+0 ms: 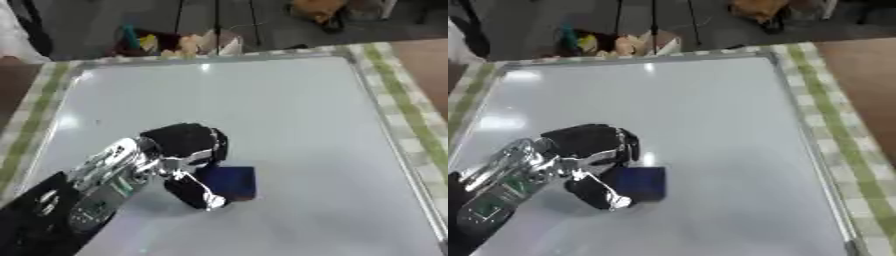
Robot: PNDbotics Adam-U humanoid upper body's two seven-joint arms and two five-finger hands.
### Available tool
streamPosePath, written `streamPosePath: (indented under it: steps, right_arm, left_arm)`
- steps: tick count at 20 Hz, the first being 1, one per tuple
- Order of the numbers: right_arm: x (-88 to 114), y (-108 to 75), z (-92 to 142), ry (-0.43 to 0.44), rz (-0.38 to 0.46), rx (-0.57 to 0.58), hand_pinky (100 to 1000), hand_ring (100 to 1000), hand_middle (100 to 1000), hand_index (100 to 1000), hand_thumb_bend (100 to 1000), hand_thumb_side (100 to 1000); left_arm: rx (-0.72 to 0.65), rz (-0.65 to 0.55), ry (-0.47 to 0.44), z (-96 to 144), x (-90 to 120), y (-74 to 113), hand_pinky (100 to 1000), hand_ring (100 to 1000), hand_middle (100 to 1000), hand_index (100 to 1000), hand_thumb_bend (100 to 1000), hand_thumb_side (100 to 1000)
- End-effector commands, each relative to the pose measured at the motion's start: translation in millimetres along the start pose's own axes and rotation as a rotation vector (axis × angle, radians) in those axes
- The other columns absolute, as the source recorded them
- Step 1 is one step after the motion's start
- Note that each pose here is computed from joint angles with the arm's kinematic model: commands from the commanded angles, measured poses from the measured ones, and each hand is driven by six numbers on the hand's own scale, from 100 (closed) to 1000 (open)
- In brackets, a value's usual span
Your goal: Wipe the whiteboard clean with a brush.
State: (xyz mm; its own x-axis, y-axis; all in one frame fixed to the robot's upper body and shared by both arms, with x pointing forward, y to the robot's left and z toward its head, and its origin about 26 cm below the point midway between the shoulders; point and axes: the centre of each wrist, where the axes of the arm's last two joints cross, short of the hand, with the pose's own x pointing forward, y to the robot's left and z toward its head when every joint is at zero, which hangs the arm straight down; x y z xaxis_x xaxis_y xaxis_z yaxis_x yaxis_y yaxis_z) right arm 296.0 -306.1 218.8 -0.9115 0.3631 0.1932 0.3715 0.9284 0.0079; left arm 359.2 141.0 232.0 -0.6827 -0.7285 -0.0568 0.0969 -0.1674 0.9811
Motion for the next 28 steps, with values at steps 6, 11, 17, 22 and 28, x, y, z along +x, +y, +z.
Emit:
streamPosePath:
  steps: [6,11,17,22,28]
  right_arm:
    - [3.5,0.1,-6.7,-0.035,-0.007,0.006,731,688,558,776,100,800]
    - [3.6,0.4,-6.6,-0.035,-0.01,0.006,732,688,558,776,100,800]
    - [3.6,0.7,-5.8,-0.031,-0.012,0.007,733,689,556,777,100,801]
    - [3.6,0.7,-5.6,-0.029,-0.014,0.011,734,689,556,778,100,802]
    - [3.6,1.1,-5.2,-0.026,-0.018,0.015,735,689,555,779,100,803]
  left_arm:
    - [-0.018,-0.017,0.016,-5.2,-6.1,-6.3,465,583,668,191,353,464]
    - [-0.023,-0.014,0.017,-9.0,-8.4,-11.3,459,575,643,188,343,463]
    - [-0.007,-0.01,0.017,-10.2,-9.2,-12.5,455,574,639,194,336,470]
    - [-0.006,-0.02,0.011,-9.3,-8.8,-10.9,459,579,671,193,340,470]
    - [-0.005,-0.017,0.015,-9.6,-8.5,-10.3,449,566,581,192,308,467]
